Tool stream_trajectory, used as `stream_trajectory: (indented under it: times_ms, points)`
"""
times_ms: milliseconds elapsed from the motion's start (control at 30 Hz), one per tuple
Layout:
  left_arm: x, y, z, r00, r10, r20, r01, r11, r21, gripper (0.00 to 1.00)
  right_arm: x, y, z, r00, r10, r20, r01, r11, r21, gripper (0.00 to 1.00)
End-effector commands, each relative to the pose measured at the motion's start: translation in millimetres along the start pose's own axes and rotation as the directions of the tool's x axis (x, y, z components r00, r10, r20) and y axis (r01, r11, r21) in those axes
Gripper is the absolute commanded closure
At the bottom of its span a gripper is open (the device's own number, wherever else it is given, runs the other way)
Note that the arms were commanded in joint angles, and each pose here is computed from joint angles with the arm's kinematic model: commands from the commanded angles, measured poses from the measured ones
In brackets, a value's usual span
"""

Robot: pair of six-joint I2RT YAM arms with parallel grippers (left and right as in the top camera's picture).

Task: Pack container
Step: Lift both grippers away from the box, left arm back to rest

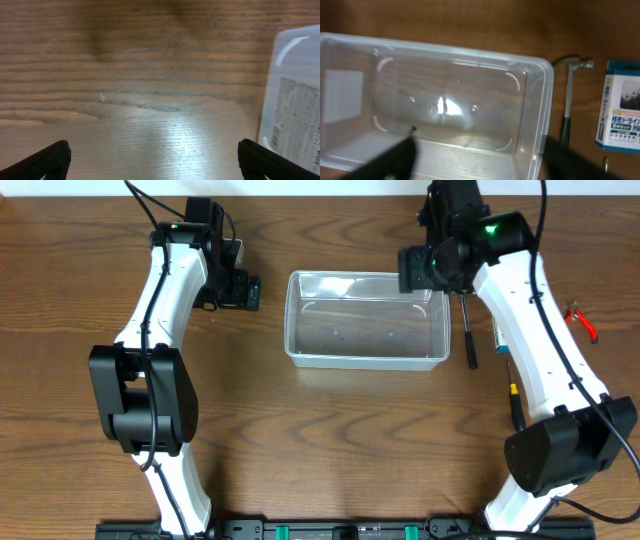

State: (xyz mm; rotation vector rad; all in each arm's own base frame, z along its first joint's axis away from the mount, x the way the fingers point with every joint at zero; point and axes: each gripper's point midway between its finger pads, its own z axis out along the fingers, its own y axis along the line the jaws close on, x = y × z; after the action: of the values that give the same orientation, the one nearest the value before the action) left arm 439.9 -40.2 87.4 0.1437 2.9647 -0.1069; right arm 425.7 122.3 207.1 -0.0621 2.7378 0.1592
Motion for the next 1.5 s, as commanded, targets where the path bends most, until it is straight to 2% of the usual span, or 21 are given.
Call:
stream_trajectory:
  times_ms: [0, 167, 267, 467, 667, 900, 1133, 1167, 1233, 1300, 1333, 1467]
  points:
    - [2, 15, 8, 1.000, -0.006, -0.017, 0.005, 0.997, -0.073, 0.02, -9, -4, -24, 0.999, 0.001, 0.044, -0.001, 1.000, 0.010, 0.01]
    - [3, 40, 5, 1.000, -0.012, -0.019, 0.008, 0.978, -0.207, 0.02, -2, -31, -35, 1.000, 0.026, 0.015, -0.028, 0.994, 0.106, 0.01]
    - [4, 53, 2, 0.999, -0.029, -0.019, 0.024, 0.969, -0.244, 0.02, 4, -51, -39, 0.998, 0.059, -0.006, -0.057, 0.984, 0.171, 0.01]
    - [9, 79, 0, 0.994, -0.107, -0.017, 0.100, 0.962, -0.255, 0.02, 12, -85, -43, 0.982, 0.185, -0.028, -0.175, 0.962, 0.209, 0.01]
    - [18, 90, -1, 0.989, -0.143, -0.041, 0.128, 0.959, -0.253, 0.02, 16, -94, -44, 0.976, 0.211, -0.056, -0.199, 0.965, 0.170, 0.01]
    - [18, 89, -1, 0.989, -0.141, -0.041, 0.126, 0.959, -0.253, 0.02, 30, -124, -45, 0.975, 0.209, -0.081, -0.171, 0.927, 0.334, 0.01]
    - [18, 89, -1, 0.989, -0.140, -0.040, 0.125, 0.959, -0.253, 0.02, 36, -169, -35, 0.955, 0.290, -0.059, -0.242, 0.881, 0.406, 0.44]
    - [18, 89, -1, 0.989, -0.140, -0.040, 0.125, 0.959, -0.253, 0.02, 37, -175, -33, 0.951, 0.304, -0.058, -0.255, 0.876, 0.409, 0.53]
    - [18, 89, -1, 0.989, -0.140, -0.040, 0.125, 0.959, -0.253, 0.02, 43, -185, -25, 0.940, 0.336, -0.065, -0.283, 0.870, 0.403, 0.79]
    - [18, 89, -1, 0.989, -0.140, -0.040, 0.125, 0.959, -0.253, 0.02, 48, -188, -14, 0.938, 0.335, -0.091, -0.280, 0.885, 0.371, 0.94]
    - [18, 89, -1, 0.989, -0.140, -0.040, 0.125, 0.959, -0.253, 0.02, 51, -186, -7, 0.940, 0.323, -0.110, -0.269, 0.899, 0.347, 0.99]
    - [18, 89, -1, 0.989, -0.140, -0.040, 0.125, 0.959, -0.253, 0.02, 62, -175, 19, 0.944, 0.289, -0.158, -0.238, 0.930, 0.281, 0.99]
